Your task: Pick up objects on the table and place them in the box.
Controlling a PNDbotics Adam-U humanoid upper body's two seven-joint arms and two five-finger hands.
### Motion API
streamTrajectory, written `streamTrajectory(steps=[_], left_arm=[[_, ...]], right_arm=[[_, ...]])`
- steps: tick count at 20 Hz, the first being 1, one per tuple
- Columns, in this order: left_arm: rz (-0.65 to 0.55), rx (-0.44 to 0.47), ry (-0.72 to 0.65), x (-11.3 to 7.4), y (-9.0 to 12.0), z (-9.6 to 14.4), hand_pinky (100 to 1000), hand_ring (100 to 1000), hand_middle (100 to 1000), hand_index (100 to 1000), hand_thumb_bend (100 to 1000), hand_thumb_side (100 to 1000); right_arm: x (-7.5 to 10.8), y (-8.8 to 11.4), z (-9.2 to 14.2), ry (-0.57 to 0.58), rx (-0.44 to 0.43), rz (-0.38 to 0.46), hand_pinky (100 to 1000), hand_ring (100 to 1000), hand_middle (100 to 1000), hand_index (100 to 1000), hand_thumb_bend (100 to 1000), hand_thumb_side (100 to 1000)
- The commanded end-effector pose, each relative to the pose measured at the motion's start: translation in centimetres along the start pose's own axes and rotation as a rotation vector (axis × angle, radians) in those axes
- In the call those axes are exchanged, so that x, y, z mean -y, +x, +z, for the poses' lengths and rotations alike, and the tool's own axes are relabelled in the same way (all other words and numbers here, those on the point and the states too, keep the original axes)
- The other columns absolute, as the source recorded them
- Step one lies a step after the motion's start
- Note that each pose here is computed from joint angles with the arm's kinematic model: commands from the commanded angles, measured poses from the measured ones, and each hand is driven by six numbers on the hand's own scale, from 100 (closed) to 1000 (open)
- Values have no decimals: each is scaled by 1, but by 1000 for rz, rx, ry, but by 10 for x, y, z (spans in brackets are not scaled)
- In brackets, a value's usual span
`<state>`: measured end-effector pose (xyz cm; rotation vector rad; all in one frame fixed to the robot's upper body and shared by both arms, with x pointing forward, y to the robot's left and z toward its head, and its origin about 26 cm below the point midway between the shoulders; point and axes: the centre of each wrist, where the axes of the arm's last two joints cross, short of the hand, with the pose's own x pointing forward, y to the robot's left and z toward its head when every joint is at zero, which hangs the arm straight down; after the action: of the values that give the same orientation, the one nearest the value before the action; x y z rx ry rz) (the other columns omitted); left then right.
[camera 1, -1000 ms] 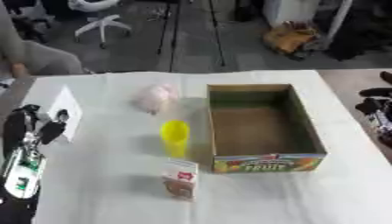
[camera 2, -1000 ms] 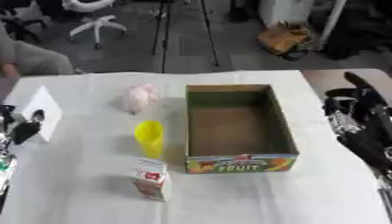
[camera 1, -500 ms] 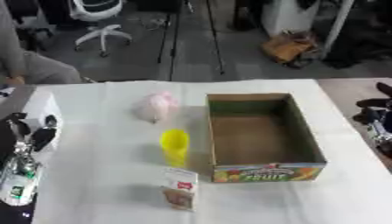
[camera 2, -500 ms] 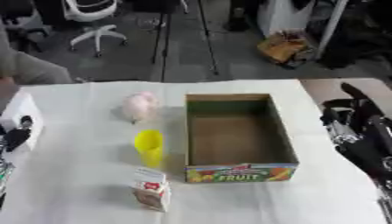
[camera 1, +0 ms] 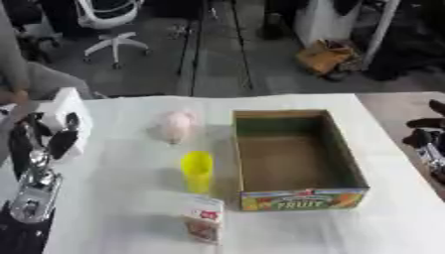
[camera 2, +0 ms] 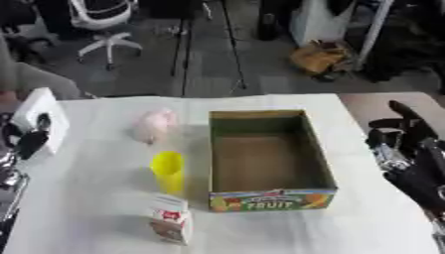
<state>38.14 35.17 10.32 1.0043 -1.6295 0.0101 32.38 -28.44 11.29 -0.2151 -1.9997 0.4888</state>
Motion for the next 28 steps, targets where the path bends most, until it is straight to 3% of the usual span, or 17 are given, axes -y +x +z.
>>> streamTrajectory(steps=[1,7,14,19,25,26,27,28], left_arm=[[75,202,-72,-6,44,-5,213,542,365,460,150,276],[218,438,-295,20,105,8,216,539,367,462,155,278],[296,543,-578,55,147,32,213,545,365,462,127,305],[327,589,-787,87,150,55,217,554,367,467,100,334],[214,613,-983,121,140,69,240,564,381,480,124,358],[185,614,-1004,126,139,69,289,588,413,512,247,406],[156,613,-1021,130,139,67,289,588,413,512,247,406],[134,614,-1030,133,138,64,368,636,463,567,429,507]], right_arm=[[3,4,-4,6,20,6,734,641,719,1000,232,470],[2,4,-4,9,19,1,734,639,717,1000,230,470],[1,3,-3,3,18,-3,731,638,717,1000,229,469],[0,3,-3,-5,19,-8,728,638,714,1000,228,467],[1,1,-1,-25,12,-9,724,632,708,1000,226,464],[1,1,-1,-27,11,-10,723,632,708,1000,225,465],[1,1,-1,-29,11,-11,723,632,708,1000,225,465],[1,1,-1,-31,10,-12,723,632,707,1000,223,465]])
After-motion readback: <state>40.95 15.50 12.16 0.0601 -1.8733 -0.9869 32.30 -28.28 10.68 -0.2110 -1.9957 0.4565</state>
